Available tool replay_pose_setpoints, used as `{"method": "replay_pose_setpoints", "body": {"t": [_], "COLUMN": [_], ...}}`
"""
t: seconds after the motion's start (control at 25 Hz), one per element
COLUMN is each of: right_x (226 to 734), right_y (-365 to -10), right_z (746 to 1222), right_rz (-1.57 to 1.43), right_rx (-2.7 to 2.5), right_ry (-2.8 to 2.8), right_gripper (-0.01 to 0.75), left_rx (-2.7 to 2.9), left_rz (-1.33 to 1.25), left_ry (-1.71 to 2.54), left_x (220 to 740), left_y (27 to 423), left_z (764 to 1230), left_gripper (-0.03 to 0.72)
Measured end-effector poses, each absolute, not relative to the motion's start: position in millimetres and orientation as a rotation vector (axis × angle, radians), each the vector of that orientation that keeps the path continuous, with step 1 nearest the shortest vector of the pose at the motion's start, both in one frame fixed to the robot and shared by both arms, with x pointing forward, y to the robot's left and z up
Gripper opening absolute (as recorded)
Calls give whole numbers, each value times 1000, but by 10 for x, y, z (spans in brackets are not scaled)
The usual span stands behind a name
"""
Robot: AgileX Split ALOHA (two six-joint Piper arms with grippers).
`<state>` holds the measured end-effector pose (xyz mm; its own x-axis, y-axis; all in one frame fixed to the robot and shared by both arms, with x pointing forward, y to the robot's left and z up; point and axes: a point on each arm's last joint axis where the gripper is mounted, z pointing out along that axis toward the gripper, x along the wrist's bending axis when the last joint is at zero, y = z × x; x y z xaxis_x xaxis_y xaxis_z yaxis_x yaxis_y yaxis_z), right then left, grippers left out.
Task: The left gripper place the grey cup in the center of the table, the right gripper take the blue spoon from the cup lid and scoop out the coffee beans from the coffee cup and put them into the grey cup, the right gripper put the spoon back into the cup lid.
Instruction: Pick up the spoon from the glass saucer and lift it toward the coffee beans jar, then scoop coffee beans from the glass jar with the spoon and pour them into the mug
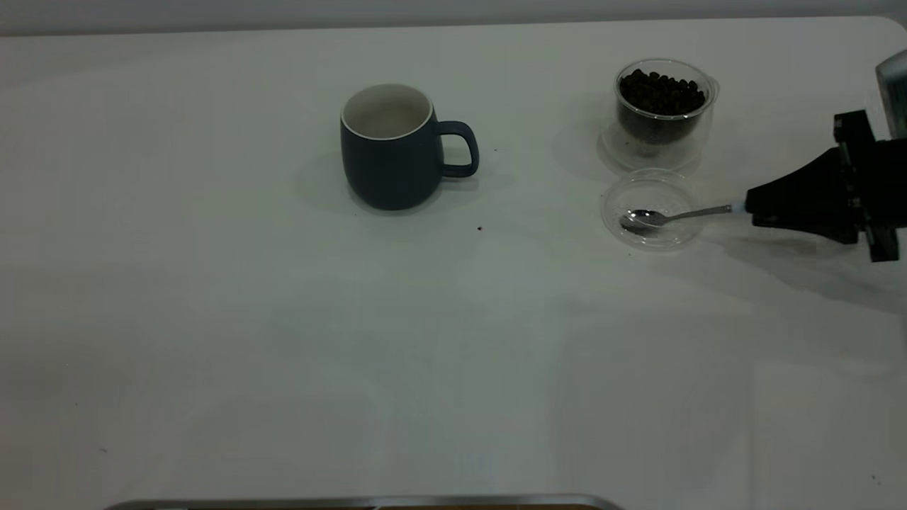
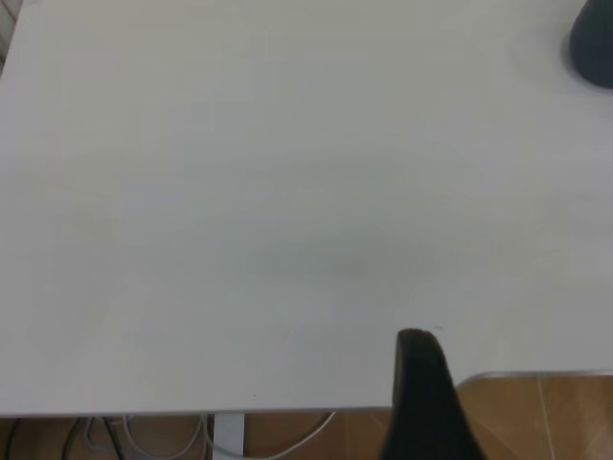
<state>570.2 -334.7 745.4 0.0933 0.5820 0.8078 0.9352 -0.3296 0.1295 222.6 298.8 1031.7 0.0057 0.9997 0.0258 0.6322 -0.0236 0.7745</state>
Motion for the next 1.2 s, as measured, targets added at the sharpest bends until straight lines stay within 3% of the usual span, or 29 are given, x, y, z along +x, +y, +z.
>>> {"method": "replay_pose_setpoints", "body": {"t": [0.72,1.2], "right_x": [5873,6341], "right_y": [-3448,-3178], "right_z": [8553,8929], "right_rz": [-1199,-1250], "right_rx": [-1991,-2084], "right_ry": [-1711,-2118], "right_gripper": [105,104], "left_rx": [1714,1714], "left_rz": [826,826], "left_ry": [1684,1684], "left_x": [2226,2226], "left_y": [2988,2988], "left_z": [10317,10317], "left_gripper": [548,548]}}
